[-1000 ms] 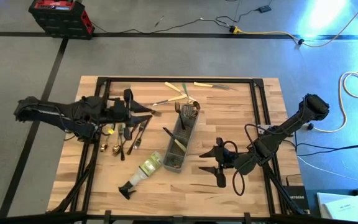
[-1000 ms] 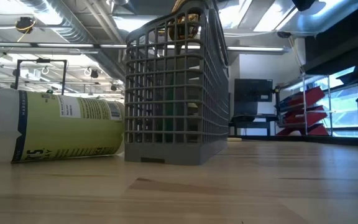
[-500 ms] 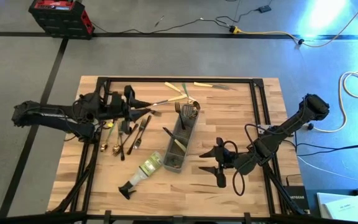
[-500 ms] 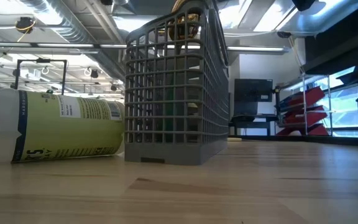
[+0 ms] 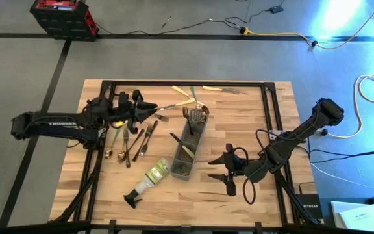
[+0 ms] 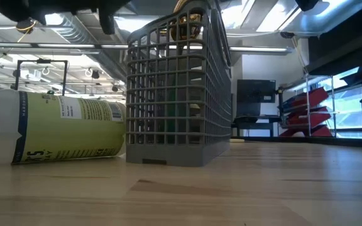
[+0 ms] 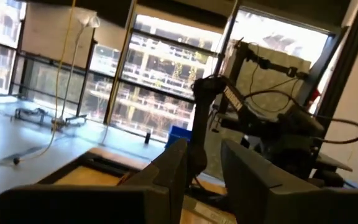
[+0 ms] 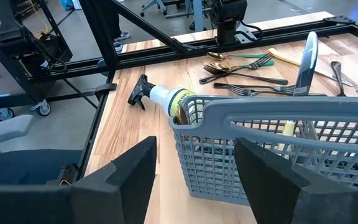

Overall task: Sort silverware
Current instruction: Put the table knife into the silverware basket

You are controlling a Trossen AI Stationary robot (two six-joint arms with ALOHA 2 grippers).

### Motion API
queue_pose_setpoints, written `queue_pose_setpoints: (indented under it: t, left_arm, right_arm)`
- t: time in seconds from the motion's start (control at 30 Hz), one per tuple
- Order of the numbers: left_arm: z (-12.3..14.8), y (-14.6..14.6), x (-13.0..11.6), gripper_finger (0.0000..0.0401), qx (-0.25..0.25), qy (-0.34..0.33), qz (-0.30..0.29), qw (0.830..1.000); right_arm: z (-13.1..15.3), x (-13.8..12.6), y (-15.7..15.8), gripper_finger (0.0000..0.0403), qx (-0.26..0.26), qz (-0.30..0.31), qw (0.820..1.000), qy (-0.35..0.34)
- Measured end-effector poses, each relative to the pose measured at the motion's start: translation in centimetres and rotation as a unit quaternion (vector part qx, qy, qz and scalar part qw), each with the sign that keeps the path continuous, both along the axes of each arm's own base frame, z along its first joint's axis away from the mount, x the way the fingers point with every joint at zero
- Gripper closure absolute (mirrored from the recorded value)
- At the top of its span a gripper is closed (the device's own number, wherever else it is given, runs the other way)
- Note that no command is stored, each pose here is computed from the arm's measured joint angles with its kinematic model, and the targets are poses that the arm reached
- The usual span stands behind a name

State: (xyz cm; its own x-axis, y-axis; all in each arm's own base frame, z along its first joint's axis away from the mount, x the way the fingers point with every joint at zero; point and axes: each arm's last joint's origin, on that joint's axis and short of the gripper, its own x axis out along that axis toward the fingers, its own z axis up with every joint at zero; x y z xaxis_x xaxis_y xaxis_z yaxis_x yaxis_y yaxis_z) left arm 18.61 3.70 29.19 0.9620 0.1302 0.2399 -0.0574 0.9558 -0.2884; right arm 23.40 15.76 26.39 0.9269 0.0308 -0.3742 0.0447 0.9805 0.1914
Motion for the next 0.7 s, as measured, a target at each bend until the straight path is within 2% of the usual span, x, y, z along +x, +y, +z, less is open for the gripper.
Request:
queue_pose_setpoints:
  t: [0.47,0.7]
  left_arm:
    - [-1.7,0.5,-0.2,0.0317,-0.004,0.028,0.017,0.999]
    - [-1.9,0.5,-0.1,0.0317,0.031,0.045,0.03,0.998]
  right_arm:
    - [0.0,0.0,0.0,0.0204,0.0,0.0,1.0,0.0]
    - [0.0,0.0,0.0,0.0204,0.0,0.0,1.0,0.0]
